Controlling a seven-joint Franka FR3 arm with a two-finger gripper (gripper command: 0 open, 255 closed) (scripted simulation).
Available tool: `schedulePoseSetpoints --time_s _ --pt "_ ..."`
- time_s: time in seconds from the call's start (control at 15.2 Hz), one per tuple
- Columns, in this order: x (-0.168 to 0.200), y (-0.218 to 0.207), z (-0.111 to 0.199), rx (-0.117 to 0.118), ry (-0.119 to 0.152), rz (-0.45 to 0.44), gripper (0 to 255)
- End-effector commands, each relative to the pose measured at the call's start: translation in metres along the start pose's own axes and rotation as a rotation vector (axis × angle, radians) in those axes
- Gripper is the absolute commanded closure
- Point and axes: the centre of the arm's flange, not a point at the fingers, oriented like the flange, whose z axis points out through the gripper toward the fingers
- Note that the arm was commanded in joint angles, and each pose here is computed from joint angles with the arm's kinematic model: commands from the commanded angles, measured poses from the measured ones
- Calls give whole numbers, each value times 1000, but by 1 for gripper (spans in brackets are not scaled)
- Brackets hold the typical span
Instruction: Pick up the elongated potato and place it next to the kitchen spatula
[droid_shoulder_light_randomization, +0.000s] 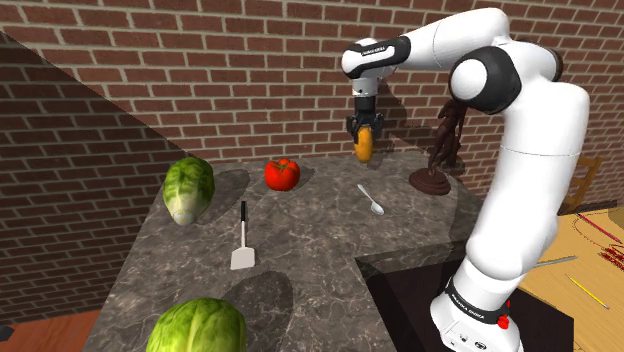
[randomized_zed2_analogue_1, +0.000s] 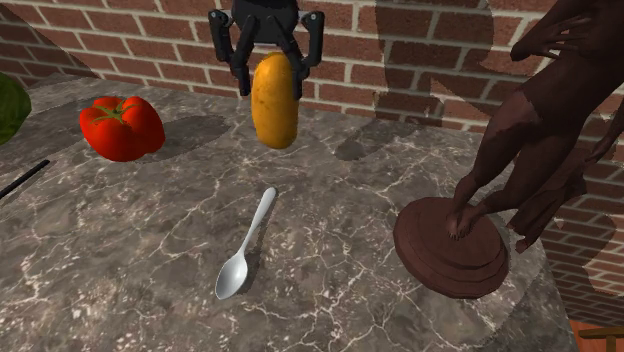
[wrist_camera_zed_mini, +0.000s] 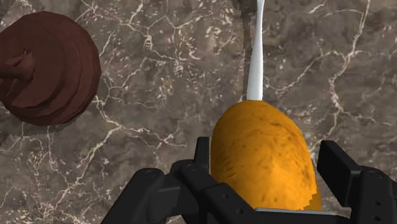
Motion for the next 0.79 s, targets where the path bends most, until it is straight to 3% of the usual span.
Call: schedulePoseSetpoints --time_s 0.0,0.73 --pt "-20 -22 6 0 0 1 255" --pt "-107 -137 25 0 0 1 255"
